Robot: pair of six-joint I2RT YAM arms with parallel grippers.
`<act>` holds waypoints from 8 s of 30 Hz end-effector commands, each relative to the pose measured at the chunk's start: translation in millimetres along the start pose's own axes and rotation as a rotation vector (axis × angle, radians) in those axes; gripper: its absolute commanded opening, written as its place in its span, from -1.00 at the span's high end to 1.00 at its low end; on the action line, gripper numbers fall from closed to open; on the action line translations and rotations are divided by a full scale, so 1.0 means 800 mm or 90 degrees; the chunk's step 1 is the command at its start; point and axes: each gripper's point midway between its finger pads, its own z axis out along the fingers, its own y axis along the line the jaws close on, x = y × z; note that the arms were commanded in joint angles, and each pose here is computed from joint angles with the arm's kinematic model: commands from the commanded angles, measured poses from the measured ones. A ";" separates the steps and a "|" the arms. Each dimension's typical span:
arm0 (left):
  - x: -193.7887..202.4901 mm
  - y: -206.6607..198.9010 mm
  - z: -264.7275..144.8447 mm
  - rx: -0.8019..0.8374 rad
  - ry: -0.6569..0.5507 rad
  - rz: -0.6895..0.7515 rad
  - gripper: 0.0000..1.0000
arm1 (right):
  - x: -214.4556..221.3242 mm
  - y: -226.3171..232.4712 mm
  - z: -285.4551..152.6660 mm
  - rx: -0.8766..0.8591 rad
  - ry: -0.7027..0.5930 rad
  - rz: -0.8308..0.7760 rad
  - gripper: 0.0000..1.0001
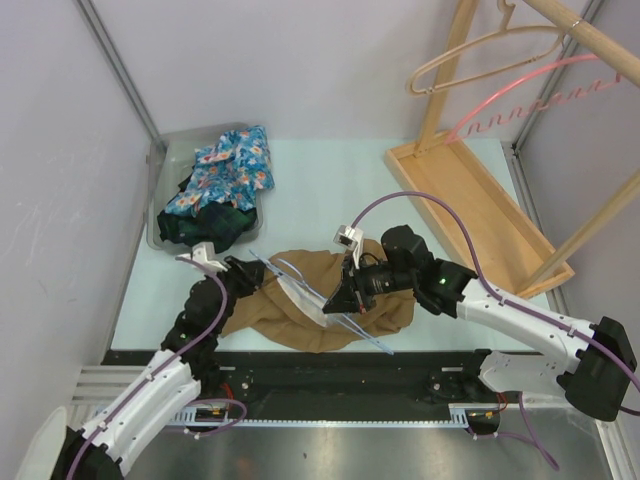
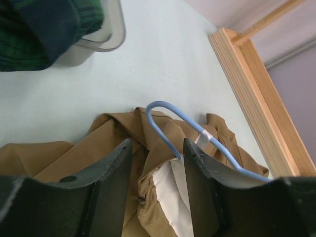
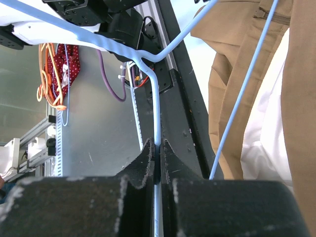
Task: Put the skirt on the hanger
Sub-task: Place skirt on hanger
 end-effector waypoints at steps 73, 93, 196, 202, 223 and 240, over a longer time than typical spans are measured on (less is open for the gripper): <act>-0.013 -0.246 -0.103 0.645 0.291 0.306 -0.19 | -0.053 0.031 -0.005 -0.367 0.078 0.057 1.00; -0.039 -0.225 -0.061 0.503 0.200 0.333 1.00 | -0.083 -0.089 -0.022 -0.045 -0.057 0.123 0.06; -0.069 -0.227 0.042 0.348 0.061 0.314 1.00 | 0.010 -0.318 -0.124 0.740 0.107 0.257 0.29; -0.071 -0.231 0.038 0.354 0.060 0.332 1.00 | -0.057 -0.285 -0.124 0.704 -0.017 0.184 0.02; -0.081 -0.213 0.049 0.265 0.048 0.318 1.00 | -0.074 -0.254 -0.058 0.626 -0.038 0.185 0.20; -0.082 -0.222 0.044 0.291 0.042 0.319 0.99 | -0.058 -0.301 -0.046 0.694 -0.067 0.303 0.27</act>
